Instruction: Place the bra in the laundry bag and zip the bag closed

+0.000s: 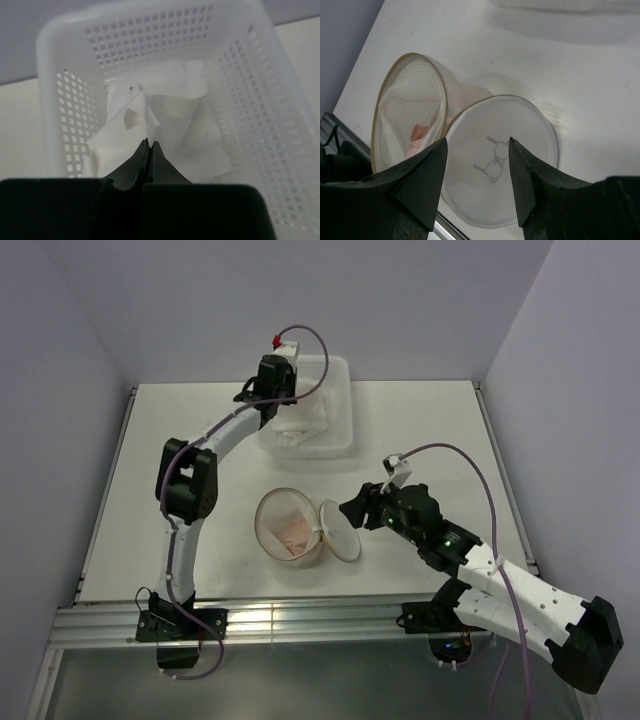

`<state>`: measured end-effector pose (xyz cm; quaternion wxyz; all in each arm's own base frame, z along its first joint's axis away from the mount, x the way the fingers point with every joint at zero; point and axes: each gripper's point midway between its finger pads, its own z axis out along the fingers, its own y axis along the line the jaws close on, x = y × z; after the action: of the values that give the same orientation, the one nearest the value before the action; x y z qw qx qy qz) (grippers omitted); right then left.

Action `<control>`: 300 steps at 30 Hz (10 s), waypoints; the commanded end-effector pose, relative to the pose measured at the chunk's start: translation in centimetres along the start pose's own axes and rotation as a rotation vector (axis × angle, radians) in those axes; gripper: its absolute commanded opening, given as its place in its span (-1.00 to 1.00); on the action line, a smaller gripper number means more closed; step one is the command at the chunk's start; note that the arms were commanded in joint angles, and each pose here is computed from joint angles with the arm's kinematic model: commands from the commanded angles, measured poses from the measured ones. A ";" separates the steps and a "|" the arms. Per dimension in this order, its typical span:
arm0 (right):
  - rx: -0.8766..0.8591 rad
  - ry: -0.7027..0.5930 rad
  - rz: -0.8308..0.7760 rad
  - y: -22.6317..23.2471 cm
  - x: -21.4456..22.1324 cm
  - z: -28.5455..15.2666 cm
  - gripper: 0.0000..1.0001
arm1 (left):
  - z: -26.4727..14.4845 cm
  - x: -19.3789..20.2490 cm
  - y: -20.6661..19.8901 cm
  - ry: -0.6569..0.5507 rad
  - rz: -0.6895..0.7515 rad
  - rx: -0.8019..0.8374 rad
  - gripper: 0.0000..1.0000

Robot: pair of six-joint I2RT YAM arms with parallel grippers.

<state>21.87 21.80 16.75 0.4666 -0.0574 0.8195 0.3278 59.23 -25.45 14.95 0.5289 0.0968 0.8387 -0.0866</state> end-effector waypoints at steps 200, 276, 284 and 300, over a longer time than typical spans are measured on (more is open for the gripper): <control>-0.660 -0.277 -0.522 16.8 -13.4 -9.1 0.36 | -37.6 -17.3 -10.5 -0.533 -0.513 0.676 -1.00; -0.506 -0.408 -0.075 13.1 -18.9 -10.3 -1.00 | -42.9 -4.1 -13.6 -0.279 -0.450 0.913 -1.00; -0.446 -0.358 -0.110 12.5 -20.4 -8.5 -1.00 | -42.1 -3.2 -12.7 -0.233 -0.408 0.829 -1.00; -0.404 -0.278 -0.128 10.1 -16.6 -7.6 -0.08 | -42.4 -3.8 -13.9 -0.235 -0.464 0.913 -1.00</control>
<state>22.23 22.41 36.02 0.5411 -0.1302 0.6829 0.4732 20.96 -28.08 34.39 0.4870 0.1106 0.6808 -0.5358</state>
